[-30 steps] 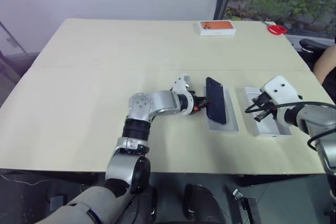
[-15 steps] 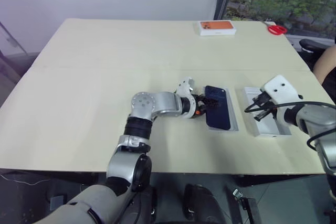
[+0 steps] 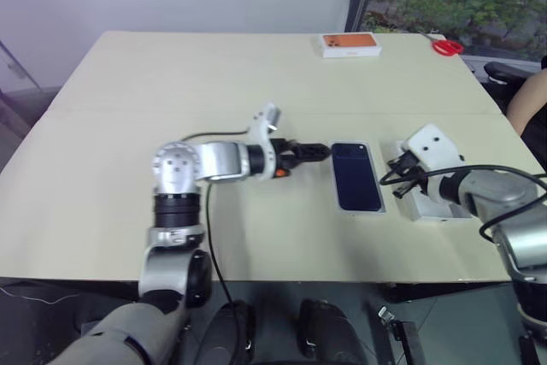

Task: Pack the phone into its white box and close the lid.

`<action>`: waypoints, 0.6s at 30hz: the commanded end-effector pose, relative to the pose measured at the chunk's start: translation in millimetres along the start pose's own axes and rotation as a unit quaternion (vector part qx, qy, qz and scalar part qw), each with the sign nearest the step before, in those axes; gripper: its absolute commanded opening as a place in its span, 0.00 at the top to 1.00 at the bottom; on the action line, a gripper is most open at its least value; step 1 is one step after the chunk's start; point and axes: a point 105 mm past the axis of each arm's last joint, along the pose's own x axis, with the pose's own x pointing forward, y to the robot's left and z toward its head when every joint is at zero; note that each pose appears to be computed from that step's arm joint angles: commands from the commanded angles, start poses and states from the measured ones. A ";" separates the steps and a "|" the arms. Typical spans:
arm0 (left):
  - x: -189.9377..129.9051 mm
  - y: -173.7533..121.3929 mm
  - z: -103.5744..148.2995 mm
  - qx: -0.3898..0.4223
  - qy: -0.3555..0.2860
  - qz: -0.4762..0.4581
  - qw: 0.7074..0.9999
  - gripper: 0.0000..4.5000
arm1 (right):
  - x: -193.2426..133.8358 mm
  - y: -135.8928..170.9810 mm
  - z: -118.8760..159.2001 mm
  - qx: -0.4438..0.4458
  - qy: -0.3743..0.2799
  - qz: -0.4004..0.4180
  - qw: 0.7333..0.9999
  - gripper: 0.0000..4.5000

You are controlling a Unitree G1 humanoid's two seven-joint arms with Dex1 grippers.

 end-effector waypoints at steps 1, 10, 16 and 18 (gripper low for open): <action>-16.4 10.8 13.1 0.138 -0.047 0.032 0.989 0.01 | 0.8 -1.4 9.4 -0.005 -0.016 -0.010 1.000 1.00; -41.0 31.4 -3.0 0.346 -0.055 0.020 0.936 0.01 | 3.6 -10.3 1.9 0.004 -0.004 -0.029 1.000 1.00; -33.5 34.9 -22.0 0.374 -0.021 0.006 0.927 0.12 | 2.3 -12.4 -5.6 0.004 0.009 -0.033 0.999 1.00; -24.1 32.0 -31.6 0.391 -0.002 -0.003 0.920 0.28 | 0.9 -14.5 -10.6 0.005 0.021 -0.035 0.999 1.00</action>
